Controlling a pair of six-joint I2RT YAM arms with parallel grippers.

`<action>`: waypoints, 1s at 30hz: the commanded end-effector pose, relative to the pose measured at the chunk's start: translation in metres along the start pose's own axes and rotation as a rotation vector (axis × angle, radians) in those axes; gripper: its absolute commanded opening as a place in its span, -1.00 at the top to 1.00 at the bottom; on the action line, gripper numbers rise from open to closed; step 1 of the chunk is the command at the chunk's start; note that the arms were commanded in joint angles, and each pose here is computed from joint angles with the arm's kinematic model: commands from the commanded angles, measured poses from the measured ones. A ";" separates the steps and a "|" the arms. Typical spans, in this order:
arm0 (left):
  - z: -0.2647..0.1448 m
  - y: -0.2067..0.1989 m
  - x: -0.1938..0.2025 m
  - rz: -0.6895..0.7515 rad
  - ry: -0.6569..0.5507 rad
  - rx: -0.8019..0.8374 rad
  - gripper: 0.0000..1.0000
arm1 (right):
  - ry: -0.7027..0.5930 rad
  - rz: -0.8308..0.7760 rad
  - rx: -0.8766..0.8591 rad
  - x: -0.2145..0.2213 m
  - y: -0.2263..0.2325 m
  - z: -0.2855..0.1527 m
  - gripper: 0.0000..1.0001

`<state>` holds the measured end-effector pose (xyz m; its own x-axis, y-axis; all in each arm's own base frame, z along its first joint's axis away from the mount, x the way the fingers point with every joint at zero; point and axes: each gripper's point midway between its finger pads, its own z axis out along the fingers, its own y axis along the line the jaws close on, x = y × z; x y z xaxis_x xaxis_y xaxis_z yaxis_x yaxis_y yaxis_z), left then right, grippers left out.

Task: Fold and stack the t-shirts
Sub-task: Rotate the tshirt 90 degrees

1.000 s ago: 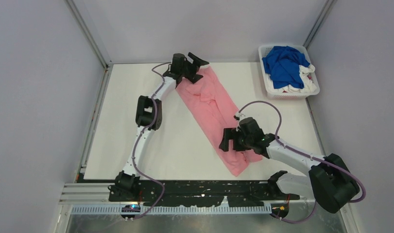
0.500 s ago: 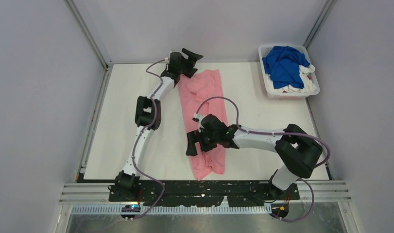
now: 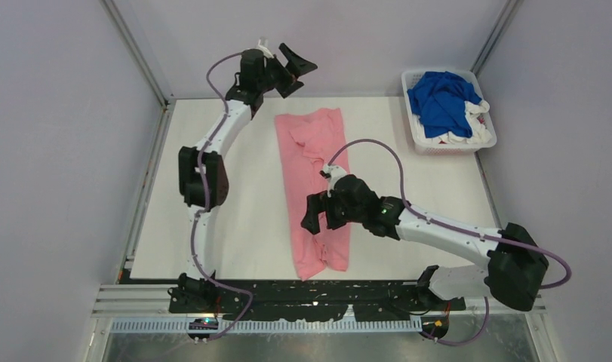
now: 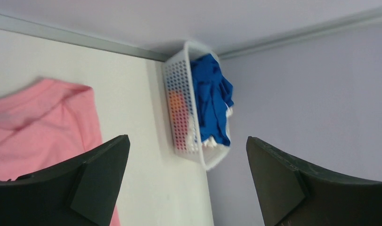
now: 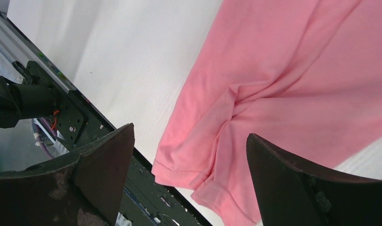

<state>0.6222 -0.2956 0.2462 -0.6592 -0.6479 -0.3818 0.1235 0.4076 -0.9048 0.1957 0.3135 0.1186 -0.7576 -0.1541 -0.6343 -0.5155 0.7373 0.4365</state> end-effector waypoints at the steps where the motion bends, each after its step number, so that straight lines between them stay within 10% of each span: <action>1: -0.090 -0.092 0.034 0.240 0.120 0.121 -0.98 | -0.015 0.069 0.094 0.019 -0.034 -0.018 -0.91; 14: -0.262 0.011 0.181 0.372 0.191 -0.215 -0.98 | 0.208 0.178 0.121 0.103 -0.065 -0.005 -0.91; 30: -0.361 0.088 0.284 0.386 0.417 -0.415 -0.98 | 0.236 0.252 0.240 0.150 -0.100 -0.048 -0.91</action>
<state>0.2174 -0.2211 0.1656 -0.7977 -0.2144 -0.5637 0.2021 0.7856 -0.5848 0.1396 0.2201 0.0362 -0.8897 -0.0418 -0.4547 -0.2802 0.8363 0.4714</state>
